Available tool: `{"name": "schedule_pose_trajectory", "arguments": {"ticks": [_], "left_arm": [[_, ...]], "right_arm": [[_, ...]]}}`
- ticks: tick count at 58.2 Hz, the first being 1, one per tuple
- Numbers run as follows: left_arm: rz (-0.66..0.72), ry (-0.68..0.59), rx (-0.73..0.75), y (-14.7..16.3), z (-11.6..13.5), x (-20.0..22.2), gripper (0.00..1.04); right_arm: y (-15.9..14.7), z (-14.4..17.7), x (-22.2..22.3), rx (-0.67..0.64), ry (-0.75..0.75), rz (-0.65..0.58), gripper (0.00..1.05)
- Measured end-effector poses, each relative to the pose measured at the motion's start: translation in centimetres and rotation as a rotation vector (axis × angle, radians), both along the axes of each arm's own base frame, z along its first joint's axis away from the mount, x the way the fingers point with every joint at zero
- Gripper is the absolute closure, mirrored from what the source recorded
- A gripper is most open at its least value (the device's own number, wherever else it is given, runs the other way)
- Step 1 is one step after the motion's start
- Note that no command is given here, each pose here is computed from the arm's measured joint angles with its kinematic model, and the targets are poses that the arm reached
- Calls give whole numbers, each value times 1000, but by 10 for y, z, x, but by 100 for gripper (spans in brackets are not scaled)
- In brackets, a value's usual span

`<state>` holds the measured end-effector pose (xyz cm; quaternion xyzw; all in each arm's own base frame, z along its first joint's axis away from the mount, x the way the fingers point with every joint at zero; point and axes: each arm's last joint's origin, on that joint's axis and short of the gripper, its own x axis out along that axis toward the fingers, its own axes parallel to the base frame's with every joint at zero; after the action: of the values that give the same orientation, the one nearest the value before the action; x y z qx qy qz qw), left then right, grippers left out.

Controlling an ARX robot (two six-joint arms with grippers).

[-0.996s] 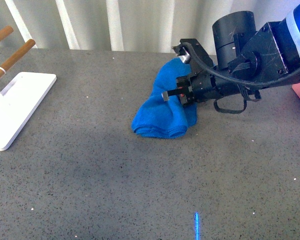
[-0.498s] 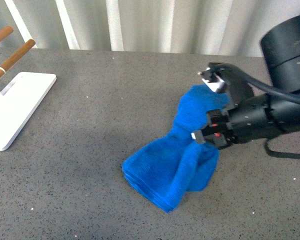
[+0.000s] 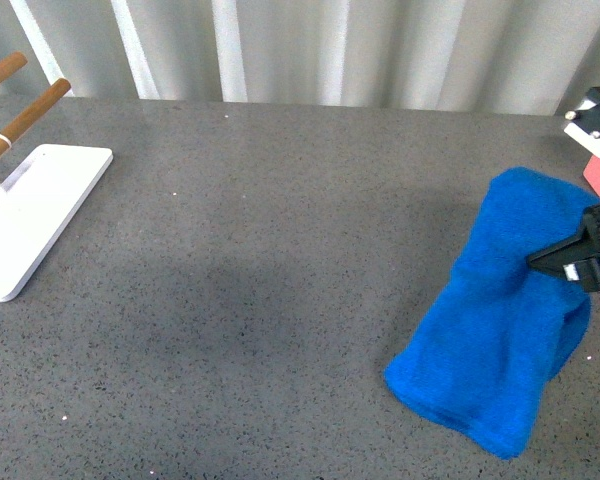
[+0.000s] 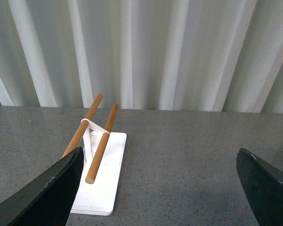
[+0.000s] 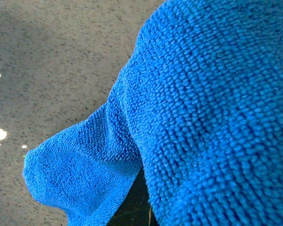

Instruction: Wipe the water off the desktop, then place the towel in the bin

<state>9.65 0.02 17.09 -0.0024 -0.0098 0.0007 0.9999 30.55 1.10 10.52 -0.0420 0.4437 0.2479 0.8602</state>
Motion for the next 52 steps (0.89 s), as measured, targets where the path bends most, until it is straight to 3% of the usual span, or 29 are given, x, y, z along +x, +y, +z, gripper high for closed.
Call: {"name": "schedule_pose_trajectory", "arguments": {"ticks": [19,33,44,52], "left_arm": [[0,0,0,0,0,0,7],[0,0,0,0,0,0,7],[0,0,0,0,0,0,7],[0,0,0,0,0,0,7]], "right_arm": [[-48,18,16,-59,-68,-103,100],[-44,44,39,-73,-171,-95,100],[-36,91,68,-157,-364,-120,100],[-60,151,82,-280,-566,-221,100]]}}
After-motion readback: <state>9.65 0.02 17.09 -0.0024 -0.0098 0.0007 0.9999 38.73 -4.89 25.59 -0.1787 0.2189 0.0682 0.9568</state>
